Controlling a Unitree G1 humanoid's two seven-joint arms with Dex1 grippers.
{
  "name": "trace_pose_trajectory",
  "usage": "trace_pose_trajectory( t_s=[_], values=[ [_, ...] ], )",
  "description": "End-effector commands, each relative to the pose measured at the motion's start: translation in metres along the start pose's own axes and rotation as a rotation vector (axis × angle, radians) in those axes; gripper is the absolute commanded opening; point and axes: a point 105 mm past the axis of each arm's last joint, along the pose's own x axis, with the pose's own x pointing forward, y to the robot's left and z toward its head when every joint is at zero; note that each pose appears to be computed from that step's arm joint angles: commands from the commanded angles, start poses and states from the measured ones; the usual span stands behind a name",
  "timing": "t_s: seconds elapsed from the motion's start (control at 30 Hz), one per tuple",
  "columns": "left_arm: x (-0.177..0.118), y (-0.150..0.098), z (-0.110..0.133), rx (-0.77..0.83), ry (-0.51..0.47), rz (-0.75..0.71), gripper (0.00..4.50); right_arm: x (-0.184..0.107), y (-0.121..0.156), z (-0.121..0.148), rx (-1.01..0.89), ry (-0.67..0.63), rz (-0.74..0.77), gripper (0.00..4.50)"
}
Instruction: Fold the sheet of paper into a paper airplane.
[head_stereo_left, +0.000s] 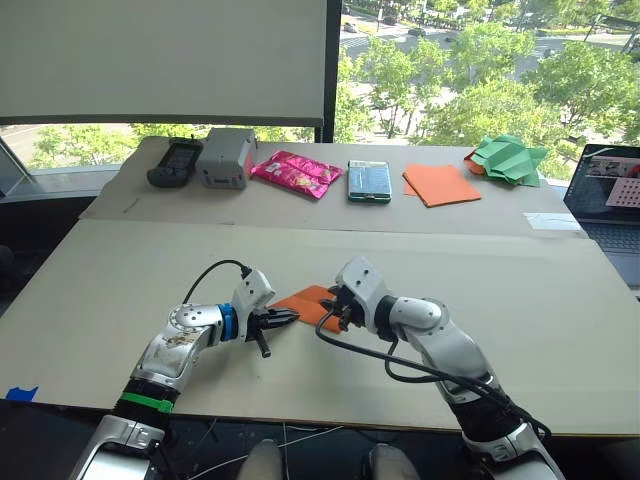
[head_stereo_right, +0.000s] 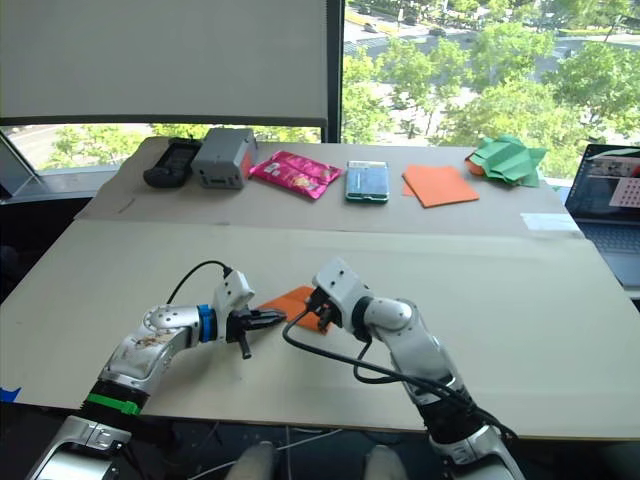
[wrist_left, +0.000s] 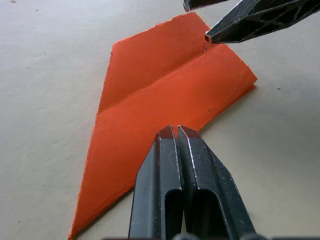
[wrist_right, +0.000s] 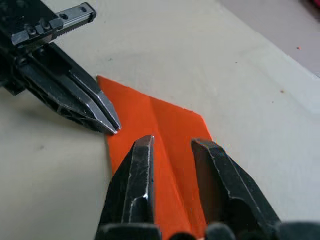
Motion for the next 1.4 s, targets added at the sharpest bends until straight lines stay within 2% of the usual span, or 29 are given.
trace_pose_trajectory(
  t_s=[0.03, 0.07, 0.2, 0.33, 0.63, 0.77, 0.9, 1.03, 1.4],
  values=[
    [-0.001, -0.001, 0.003, 0.028, -0.003, -0.004, 0.14, -0.007, -0.02, -0.001, 0.076, 0.0, -0.055, 2.99],
    [-0.001, -0.001, 0.003, 0.028, -0.002, -0.003, 0.14, -0.007, -0.022, -0.004, 0.099, 0.004, -0.054, 3.27],
    [-0.001, -0.001, 0.001, 0.031, 0.004, -0.005, 0.14, -0.004, -0.023, -0.01, 0.21, 0.006, -0.033, 3.27],
    [-0.001, -0.002, 0.001, 0.033, 0.006, -0.008, 0.14, 0.001, -0.013, -0.009, 0.407, -0.033, 0.062, 3.27],
    [-0.003, -0.002, 0.001, 0.034, 0.007, -0.007, 0.14, 0.006, -0.009, -0.014, 0.527, -0.036, 0.12, 3.27],
    [-0.005, -0.003, 0.0, 0.034, 0.011, -0.007, 0.14, 0.006, -0.009, -0.013, 0.533, -0.046, 0.125, 2.16],
    [-0.005, -0.003, 0.0, 0.033, 0.011, -0.009, 0.14, 0.007, -0.015, -0.022, 0.55, -0.018, 0.084, 0.71],
    [-0.005, -0.003, 0.0, 0.032, 0.011, -0.009, 0.14, 0.003, -0.022, -0.029, 0.573, -0.009, 0.064, 0.71],
    [-0.004, -0.003, 0.0, 0.034, 0.012, -0.009, 0.14, 0.001, -0.019, -0.03, 0.591, -0.023, 0.072, 0.71]
  ],
)
